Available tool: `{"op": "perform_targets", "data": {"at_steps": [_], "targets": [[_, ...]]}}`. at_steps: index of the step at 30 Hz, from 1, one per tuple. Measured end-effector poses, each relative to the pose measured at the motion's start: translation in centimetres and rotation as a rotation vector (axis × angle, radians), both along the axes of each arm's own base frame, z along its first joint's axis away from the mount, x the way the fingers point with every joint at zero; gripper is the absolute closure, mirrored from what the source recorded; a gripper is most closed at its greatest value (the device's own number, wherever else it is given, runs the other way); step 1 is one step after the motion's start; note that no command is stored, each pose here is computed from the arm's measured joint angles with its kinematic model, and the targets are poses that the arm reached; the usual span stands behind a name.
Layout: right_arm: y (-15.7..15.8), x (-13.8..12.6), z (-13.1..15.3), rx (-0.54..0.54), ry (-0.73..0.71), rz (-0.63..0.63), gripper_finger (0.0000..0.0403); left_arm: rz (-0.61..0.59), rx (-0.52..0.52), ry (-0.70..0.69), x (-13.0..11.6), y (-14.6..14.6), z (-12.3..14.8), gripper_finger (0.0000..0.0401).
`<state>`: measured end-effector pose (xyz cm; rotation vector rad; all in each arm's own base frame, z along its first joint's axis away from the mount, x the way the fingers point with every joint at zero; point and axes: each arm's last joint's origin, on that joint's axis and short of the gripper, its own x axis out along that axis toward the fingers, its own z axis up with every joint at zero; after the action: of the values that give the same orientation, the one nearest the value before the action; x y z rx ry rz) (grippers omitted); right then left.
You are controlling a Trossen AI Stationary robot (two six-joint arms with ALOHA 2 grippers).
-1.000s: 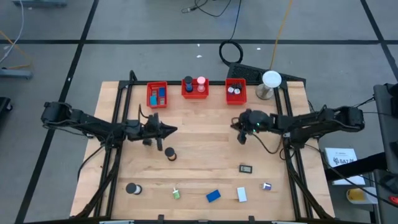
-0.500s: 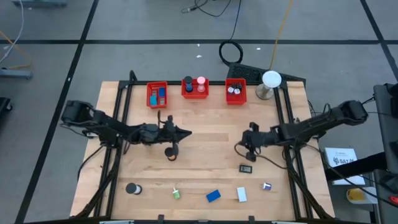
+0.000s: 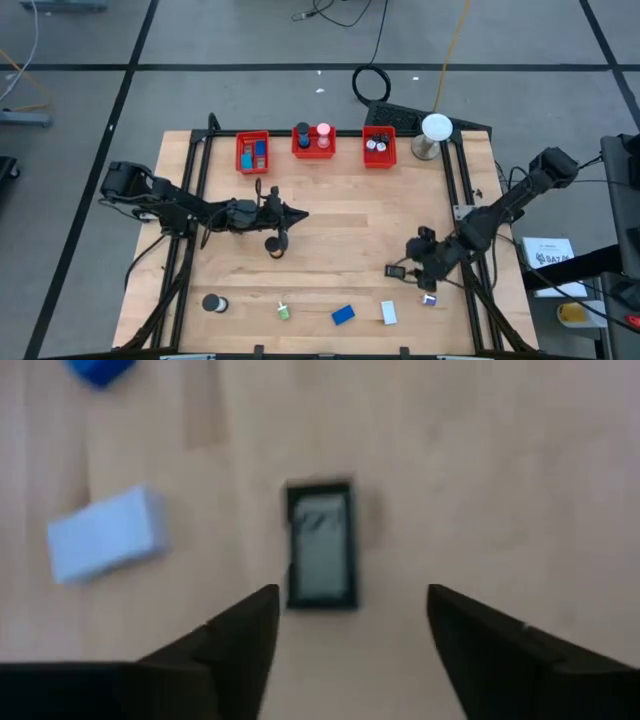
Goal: Pick & Place Office items
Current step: Put the black timer into the left orange basket
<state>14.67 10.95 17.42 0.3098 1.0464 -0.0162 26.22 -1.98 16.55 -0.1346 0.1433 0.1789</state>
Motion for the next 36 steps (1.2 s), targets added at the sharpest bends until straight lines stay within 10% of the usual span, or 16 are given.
{"op": "perform_targets", "data": {"at_steps": [21,29,36], "targets": [[3.9,0.5,-4.4,-0.13,-0.005,0.003,0.0151,0.001,-0.005,-0.002,0.0,0.0,0.0,0.0384],[3.6,0.8,-4.9,-0.141,0.017,-0.055,0.0257,0.028,-0.017,-0.004,0.0,0.3,0.0,0.0391],[1.6,2.2,-3.7,-0.14,-0.018,-0.089,0.0259,0.092,-0.047,0.057,-0.6,1.8,0.4,0.0398]]}}
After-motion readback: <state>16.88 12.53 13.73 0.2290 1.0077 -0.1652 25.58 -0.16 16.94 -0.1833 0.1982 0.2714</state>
